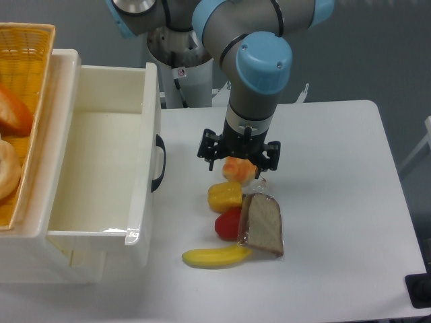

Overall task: Pick up the toast
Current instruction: 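Move the open gripper down toward the bagged toast slice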

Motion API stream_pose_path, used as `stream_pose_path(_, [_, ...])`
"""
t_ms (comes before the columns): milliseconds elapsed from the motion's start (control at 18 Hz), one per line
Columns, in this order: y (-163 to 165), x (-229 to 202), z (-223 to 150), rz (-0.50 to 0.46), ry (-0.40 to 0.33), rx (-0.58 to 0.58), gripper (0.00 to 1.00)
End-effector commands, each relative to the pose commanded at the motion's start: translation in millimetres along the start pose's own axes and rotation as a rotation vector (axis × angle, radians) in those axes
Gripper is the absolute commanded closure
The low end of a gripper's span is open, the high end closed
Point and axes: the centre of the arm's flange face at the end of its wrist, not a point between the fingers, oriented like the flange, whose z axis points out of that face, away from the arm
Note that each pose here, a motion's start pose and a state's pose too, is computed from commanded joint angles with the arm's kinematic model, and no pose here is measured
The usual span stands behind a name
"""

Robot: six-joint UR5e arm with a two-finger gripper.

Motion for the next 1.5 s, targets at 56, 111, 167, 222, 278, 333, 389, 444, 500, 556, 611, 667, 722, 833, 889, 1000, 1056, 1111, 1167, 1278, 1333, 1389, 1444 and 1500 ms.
stream_pose_path(56, [0.0, -0.1, 0.4, 0.002, -0.001, 0.001, 0.00])
stream_pose_path(111, [0.0, -0.1, 0.4, 0.003, -0.001, 0.001, 0.00])
stream_pose_path(167, [2.2, -4.6, -1.1, -0.003, 0.000, 0.005, 0.00])
stream_pose_path(222, [2.4, -4.3, -2.0, -0.002, -0.001, 0.006, 0.00])
stream_pose_path(278, [2.5, -5.2, -2.8, -0.004, -0.002, 0.007, 0.00])
stream_pose_path(333, [1.9, -4.7, -1.8, -0.002, -0.001, 0.006, 0.00])
stream_pose_path(389, [1.4, -5.4, -0.2, -0.004, 0.000, 0.005, 0.00])
stream_pose_path(444, [0.8, -4.8, 0.8, -0.006, 0.001, 0.004, 0.00])
stream_pose_path(500, [0.4, -5.4, 2.7, -0.008, 0.003, 0.001, 0.00])
stream_pose_path(556, [0.4, -5.5, 4.3, -0.013, 0.006, 0.000, 0.00])
stream_pose_path(611, [0.5, -5.6, 4.3, -0.013, 0.004, -0.001, 0.00])
stream_pose_path(667, [1.5, -6.4, 7.3, -0.015, 0.008, -0.006, 0.00])
stream_pose_path(722, [2.4, -6.9, 8.7, -0.017, 0.011, -0.007, 0.00])
stream_pose_path(833, [3.5, -11.6, 13.4, -0.024, 0.012, -0.011, 0.00])
stream_pose_path(889, [5.2, -14.7, 19.5, -0.026, 0.009, -0.009, 0.00])
stream_pose_path(1000, [6.7, -17.8, 28.2, -0.027, -0.020, 0.023, 0.00])
stream_pose_path(1056, [6.3, -18.9, 31.5, -0.026, -0.028, 0.030, 0.00])
stream_pose_path(1111, [4.8, -20.7, 36.3, -0.026, -0.025, 0.029, 0.00])
stream_pose_path(1167, [4.4, -22.6, 39.7, -0.028, -0.023, 0.025, 0.00])
stream_pose_path(1278, [2.4, -26.5, 52.4, -0.031, -0.012, 0.009, 0.00])
stream_pose_path(1333, [1.1, -28.6, 59.5, -0.030, -0.006, 0.001, 0.00])
stream_pose_path(1389, [-0.3, -31.1, 63.2, -0.029, -0.010, -0.004, 0.00])
stream_pose_path(1444, [-1.0, -35.8, 70.9, -0.023, -0.033, -0.027, 0.00])
stream_pose_path(1500, [-2.0, -41.3, 78.1, -0.022, -0.068, -0.058, 0.00])
